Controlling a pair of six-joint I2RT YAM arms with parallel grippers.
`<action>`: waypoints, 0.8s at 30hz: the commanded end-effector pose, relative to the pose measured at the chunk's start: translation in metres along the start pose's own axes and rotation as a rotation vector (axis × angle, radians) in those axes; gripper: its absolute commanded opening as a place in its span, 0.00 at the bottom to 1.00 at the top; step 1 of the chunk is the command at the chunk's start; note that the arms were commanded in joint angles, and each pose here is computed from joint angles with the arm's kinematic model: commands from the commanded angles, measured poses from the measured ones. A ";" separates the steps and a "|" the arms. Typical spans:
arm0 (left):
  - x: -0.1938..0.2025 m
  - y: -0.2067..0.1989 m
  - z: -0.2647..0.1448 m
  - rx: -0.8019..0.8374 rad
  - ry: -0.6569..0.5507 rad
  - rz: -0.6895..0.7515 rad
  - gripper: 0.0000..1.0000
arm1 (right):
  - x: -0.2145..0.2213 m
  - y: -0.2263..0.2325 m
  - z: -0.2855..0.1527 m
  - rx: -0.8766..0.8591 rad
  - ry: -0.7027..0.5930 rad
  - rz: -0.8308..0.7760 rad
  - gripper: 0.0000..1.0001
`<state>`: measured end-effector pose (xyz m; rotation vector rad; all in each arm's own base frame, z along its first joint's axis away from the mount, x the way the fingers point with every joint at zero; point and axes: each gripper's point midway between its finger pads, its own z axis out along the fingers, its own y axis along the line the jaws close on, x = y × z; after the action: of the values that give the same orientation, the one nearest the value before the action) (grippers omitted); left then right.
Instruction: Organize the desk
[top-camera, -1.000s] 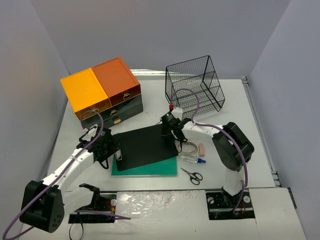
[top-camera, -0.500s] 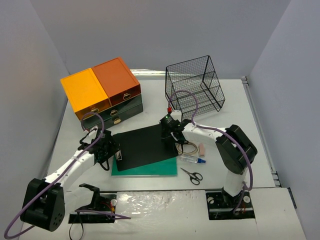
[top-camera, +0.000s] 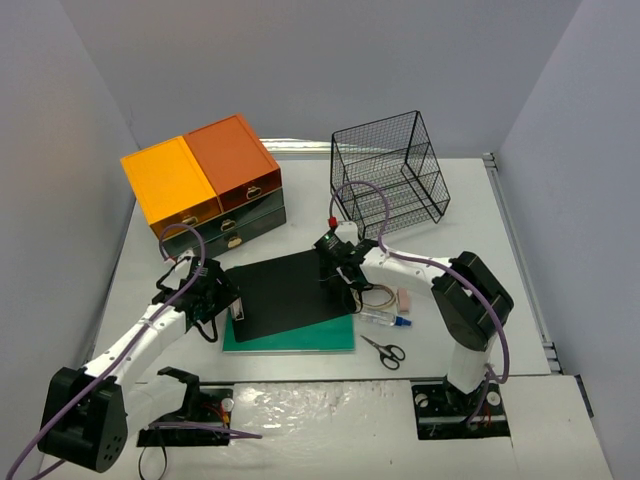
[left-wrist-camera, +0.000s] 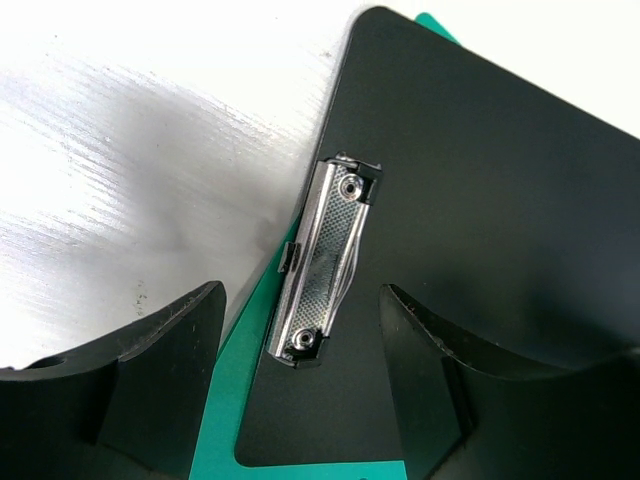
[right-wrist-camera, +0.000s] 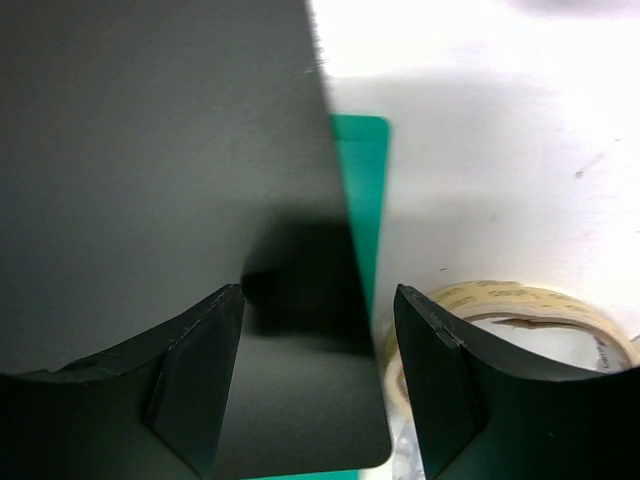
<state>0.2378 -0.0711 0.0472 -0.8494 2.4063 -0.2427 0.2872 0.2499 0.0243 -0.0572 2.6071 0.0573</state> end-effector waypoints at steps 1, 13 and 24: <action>-0.014 -0.007 -0.009 0.030 -0.049 -0.016 0.59 | -0.011 0.019 -0.008 -0.039 -0.025 -0.016 0.59; -0.012 -0.003 -0.013 0.025 -0.050 -0.015 0.59 | 0.003 0.023 0.001 -0.045 0.002 -0.038 0.59; -0.011 -0.003 -0.014 0.026 -0.043 -0.006 0.59 | -0.004 0.012 0.008 -0.001 -0.016 -0.036 0.59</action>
<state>0.2315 -0.0689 0.0542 -0.8477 2.3966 -0.2486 0.2883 0.2699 0.0218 -0.1059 2.5907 0.0991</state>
